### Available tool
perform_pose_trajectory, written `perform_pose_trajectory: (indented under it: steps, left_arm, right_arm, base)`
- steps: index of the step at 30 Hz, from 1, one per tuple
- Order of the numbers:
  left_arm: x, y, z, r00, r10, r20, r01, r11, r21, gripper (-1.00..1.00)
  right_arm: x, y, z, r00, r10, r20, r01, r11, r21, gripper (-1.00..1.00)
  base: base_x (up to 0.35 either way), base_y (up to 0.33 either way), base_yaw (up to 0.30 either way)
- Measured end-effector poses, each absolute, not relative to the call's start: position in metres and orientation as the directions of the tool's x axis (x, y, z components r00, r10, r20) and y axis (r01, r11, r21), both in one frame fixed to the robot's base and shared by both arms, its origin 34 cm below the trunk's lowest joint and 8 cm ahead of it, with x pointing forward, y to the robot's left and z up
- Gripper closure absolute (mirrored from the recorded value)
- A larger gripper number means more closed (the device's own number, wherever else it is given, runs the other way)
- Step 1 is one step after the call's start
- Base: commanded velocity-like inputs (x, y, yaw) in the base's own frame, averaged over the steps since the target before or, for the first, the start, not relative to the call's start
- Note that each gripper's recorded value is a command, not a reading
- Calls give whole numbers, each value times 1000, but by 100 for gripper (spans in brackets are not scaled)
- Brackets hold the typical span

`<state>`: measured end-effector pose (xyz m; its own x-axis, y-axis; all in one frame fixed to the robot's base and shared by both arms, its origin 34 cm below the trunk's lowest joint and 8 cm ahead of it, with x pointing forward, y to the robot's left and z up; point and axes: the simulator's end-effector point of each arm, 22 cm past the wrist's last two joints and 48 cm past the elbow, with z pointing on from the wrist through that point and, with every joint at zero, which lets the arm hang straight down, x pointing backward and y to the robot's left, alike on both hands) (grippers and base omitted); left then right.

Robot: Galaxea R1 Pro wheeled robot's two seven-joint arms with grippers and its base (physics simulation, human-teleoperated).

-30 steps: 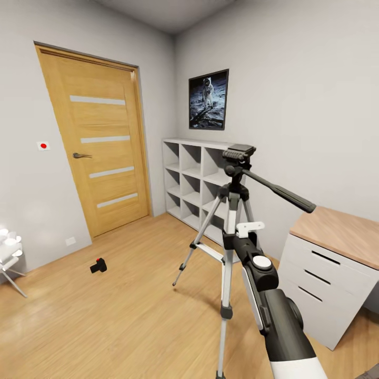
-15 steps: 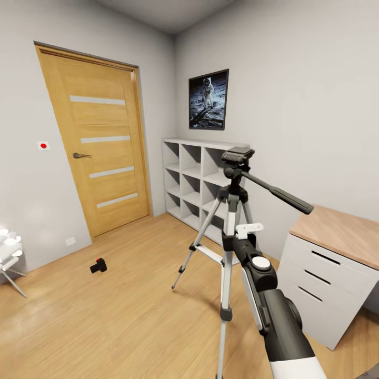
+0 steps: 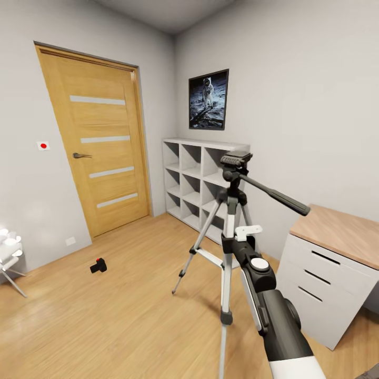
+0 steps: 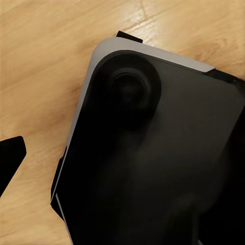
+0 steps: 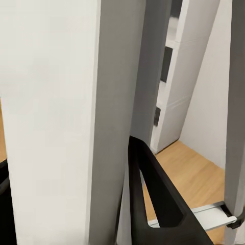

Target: Attach the digital camera to the camera tripod in the bedroom.

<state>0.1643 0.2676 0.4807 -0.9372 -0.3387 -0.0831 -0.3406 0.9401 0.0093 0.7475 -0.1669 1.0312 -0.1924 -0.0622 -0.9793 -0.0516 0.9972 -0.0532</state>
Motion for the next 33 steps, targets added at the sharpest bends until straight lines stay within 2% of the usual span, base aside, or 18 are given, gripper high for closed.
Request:
perform_pose_trajectory:
  steps: [11, 12, 28, 33]
  left_arm:
    - [164, 268, 481, -937, -338, -83, -340, 940, 9, -100]
    - [164, 268, 481, -937, -338, -83, -340, 940, 9, -100]
    - [164, 268, 481, -937, -339, -83, -341, 940, 9, -100]
    - [165, 268, 481, -937, -338, -84, -340, 940, 10, -100]
  right_arm:
    - [749, -167, 1015, -225, -67, -972, -51, 997, -57, 100]
    - [749, -167, 1015, -226, -67, -972, -51, 997, -57, -100]
    - [749, -167, 1014, -228, -71, -971, -51, 997, -61, -100]
    - [749, -167, 1013, -229, -71, -971, -52, 997, -61, -100]
  base:
    - [0, 0, 0]
    - [0, 0, 0]
    - [-3, 0, 0]
    - [-171, 0, 0]
